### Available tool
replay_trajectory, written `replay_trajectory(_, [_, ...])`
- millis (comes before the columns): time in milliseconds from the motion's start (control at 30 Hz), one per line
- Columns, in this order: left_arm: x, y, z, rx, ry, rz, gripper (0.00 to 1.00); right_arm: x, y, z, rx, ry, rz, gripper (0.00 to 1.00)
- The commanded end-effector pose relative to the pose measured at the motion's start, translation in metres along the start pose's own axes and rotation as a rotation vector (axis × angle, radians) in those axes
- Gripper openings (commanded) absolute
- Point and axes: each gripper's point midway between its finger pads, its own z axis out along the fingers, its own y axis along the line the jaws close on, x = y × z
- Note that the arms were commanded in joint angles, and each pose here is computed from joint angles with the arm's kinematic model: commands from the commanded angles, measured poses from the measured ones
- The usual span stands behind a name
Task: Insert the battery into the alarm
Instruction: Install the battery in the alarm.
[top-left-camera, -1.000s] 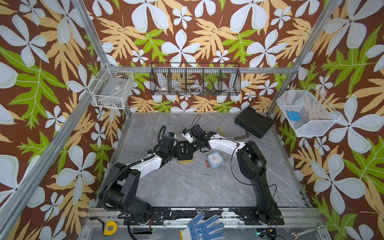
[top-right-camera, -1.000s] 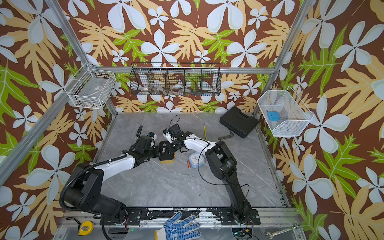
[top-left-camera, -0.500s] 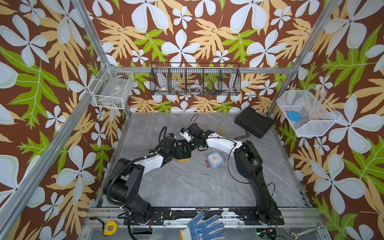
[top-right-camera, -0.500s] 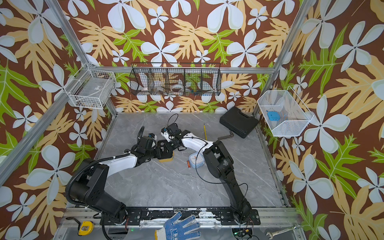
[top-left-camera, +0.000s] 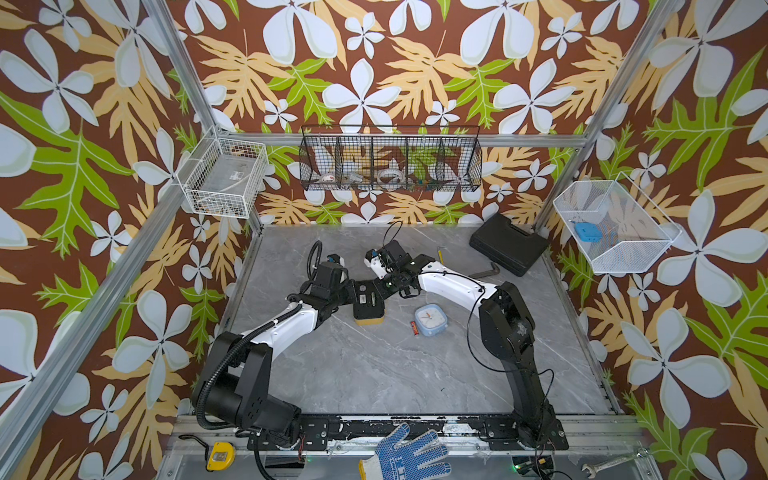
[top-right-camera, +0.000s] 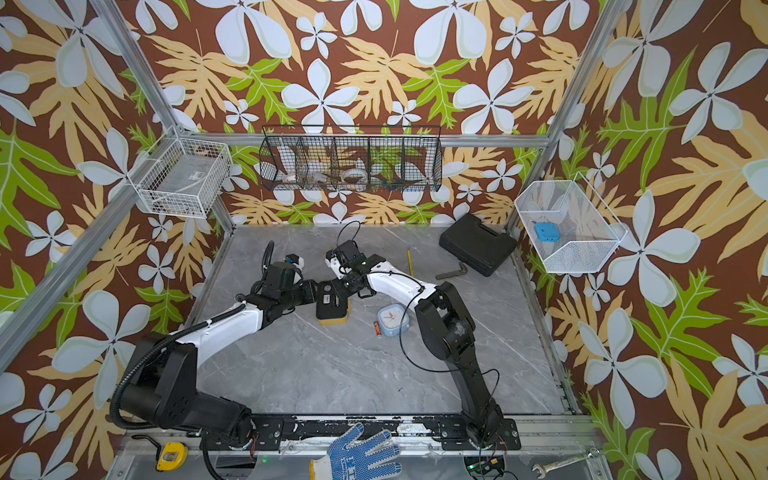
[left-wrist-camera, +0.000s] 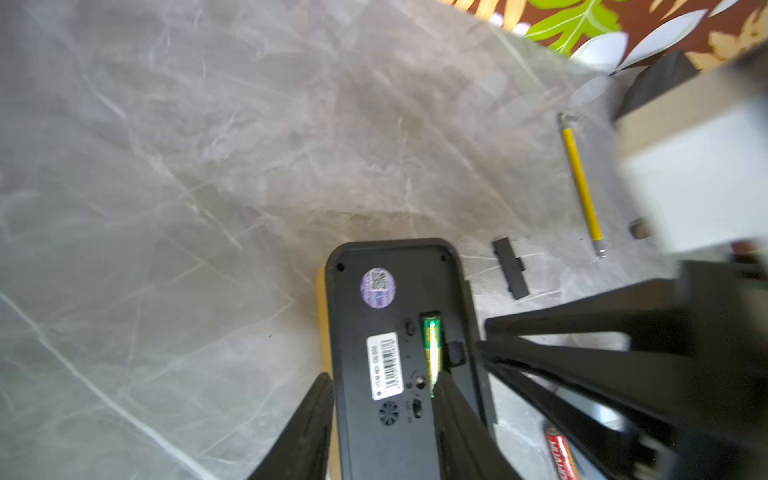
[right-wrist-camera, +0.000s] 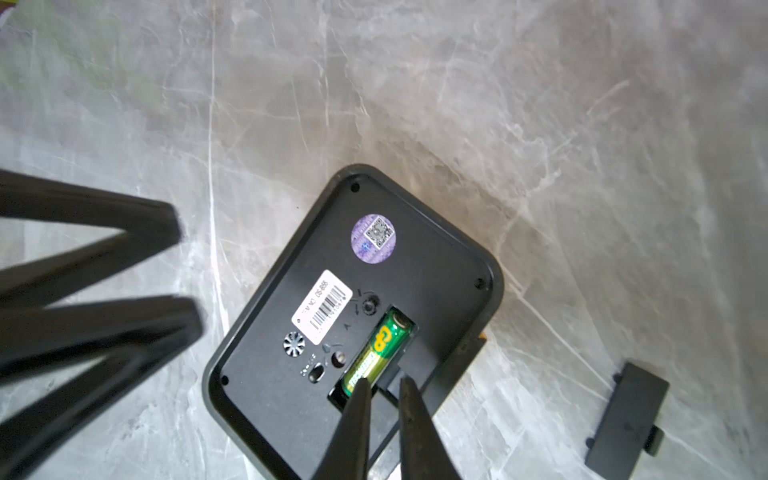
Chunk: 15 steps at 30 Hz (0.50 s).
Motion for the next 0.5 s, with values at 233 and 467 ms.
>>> replay_trajectory(233, [0.036,0.015,0.022,-0.008,0.092,-0.016,0.37,-0.007,-0.005,0.015,0.019,-0.021,0.025,0.24])
replay_trajectory(467, [0.046,0.017,0.027,0.001,0.117,-0.027,0.31,-0.002,-0.011,0.03,0.04,0.002,0.024,0.25])
